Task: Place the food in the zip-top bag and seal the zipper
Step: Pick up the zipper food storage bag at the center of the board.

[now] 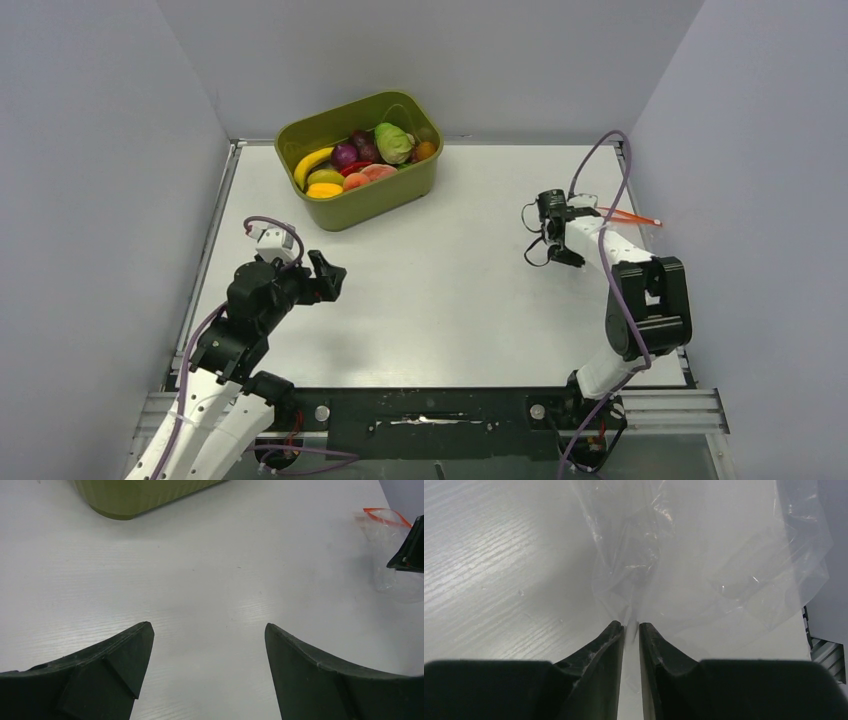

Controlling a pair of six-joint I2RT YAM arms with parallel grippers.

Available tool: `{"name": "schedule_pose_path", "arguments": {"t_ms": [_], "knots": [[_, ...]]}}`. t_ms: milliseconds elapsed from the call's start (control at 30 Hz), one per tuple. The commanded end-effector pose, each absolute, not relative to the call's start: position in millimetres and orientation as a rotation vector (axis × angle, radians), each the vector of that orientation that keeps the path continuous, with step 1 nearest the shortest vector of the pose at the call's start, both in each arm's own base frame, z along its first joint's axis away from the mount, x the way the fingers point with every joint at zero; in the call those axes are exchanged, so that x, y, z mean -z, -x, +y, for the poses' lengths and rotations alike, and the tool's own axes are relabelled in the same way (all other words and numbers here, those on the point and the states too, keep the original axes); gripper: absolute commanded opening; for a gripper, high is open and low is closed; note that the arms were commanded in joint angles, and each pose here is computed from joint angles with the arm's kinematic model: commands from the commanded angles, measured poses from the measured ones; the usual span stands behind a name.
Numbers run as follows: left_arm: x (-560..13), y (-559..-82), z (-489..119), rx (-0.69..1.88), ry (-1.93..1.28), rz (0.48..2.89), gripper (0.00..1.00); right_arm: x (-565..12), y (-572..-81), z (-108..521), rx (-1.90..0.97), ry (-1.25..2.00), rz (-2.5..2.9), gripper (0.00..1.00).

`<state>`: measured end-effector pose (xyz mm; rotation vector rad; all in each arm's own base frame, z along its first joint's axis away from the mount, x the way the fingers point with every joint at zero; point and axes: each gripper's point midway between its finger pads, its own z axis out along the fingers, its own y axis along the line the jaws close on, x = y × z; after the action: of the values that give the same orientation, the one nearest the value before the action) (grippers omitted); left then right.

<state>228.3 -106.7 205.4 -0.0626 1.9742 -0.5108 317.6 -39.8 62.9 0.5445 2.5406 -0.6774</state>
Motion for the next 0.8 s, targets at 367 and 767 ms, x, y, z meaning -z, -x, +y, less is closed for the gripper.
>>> {"name": "schedule_pose_path", "arguments": {"t_ms": [367, 767], "knots": [[-221.6, -230.4, -130.8, 0.639, -0.071, 1.873, 0.73, -126.9, -321.6, 5.3, 0.370, -0.319, 2.434, 0.00], [-254.1, -212.2, -163.0, 0.792, -0.349, 1.596, 0.75, -172.2, -290.1, 104.0, -0.029, 0.116, 2.424, 0.00]]}}
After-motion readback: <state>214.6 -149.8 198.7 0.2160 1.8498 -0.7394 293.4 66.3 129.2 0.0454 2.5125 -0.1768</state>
